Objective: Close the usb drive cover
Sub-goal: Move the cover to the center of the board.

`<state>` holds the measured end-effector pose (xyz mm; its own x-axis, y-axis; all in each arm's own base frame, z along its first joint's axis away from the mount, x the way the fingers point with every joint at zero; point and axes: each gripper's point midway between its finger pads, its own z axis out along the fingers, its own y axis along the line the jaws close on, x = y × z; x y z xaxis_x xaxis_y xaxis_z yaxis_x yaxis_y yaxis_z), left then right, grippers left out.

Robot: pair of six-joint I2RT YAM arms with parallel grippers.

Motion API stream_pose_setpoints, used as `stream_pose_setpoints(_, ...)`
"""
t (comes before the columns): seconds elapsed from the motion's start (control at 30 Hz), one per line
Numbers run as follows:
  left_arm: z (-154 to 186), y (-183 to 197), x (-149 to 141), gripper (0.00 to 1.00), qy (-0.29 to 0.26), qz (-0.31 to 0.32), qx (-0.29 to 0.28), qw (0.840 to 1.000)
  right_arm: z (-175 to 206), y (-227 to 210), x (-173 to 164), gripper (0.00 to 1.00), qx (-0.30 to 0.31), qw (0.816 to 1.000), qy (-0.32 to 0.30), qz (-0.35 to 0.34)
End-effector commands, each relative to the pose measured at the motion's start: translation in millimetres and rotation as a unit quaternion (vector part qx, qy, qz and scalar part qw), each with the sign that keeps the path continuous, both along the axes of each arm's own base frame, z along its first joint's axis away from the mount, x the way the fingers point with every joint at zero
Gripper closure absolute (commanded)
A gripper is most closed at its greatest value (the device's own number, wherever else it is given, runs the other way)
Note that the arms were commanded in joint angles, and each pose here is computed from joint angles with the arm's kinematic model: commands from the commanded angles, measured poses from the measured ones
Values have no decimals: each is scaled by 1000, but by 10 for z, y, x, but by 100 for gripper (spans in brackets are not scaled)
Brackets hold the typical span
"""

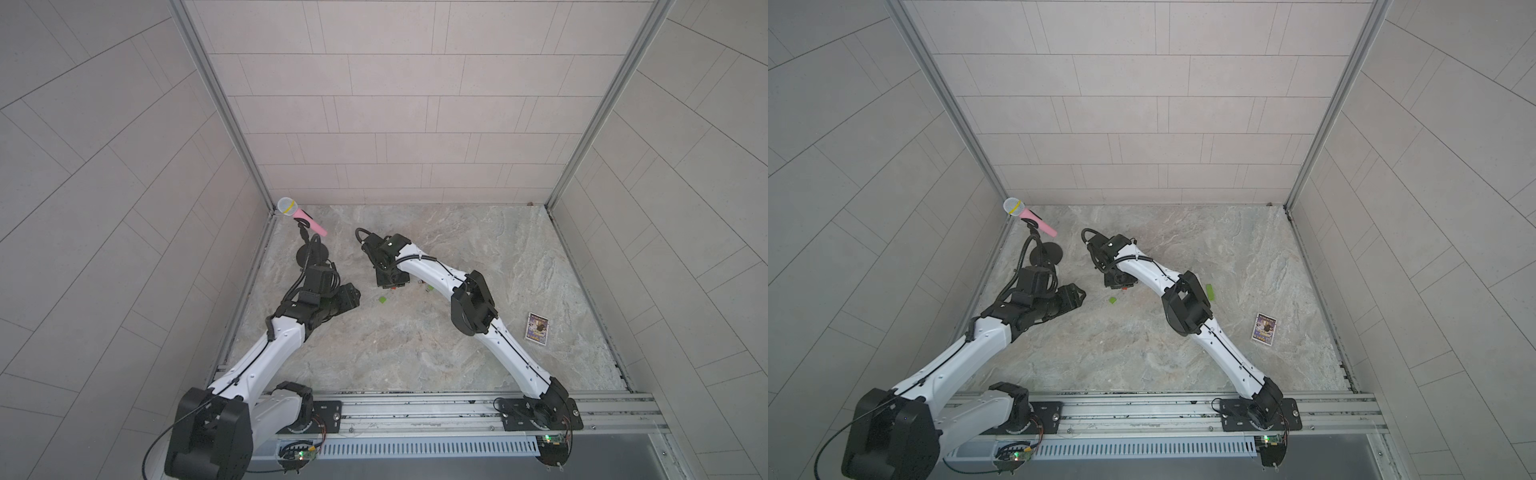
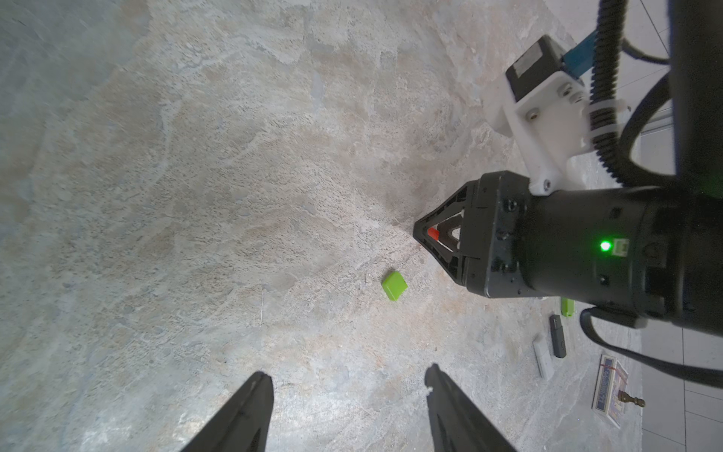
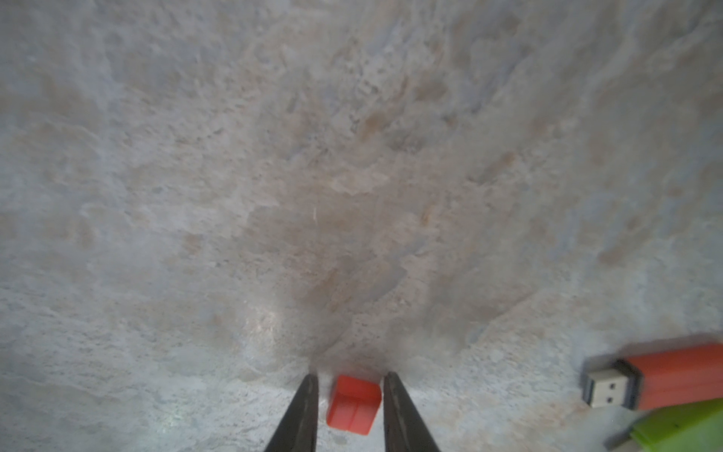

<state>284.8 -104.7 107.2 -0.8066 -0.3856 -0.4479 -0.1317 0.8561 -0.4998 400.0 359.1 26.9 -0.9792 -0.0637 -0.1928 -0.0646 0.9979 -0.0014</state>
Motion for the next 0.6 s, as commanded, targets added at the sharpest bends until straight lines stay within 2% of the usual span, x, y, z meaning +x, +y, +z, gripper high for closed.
stream_pose_setpoints(0.0, -20, 13, 12, 31, -1, 4, -3, 1000, -242, -198, -223, 70, -54, 998, 41, -4)
stream_pose_setpoints(0.33, -26, 11, 7, 31, 1, 3, -4, 1000, -214, -229, -268, 77, -54, 997, 50, 10)
stream_pose_setpoints(0.43, -26, 11, 8, 31, 2, 3, -4, 1000, -173, -211, -307, 85, -45, 997, 54, 32)
stream_pose_setpoints(0.57, -32, 6, 1, 31, 3, 1, -5, 1000, -162, -243, -454, 86, -40, 992, 76, 91)
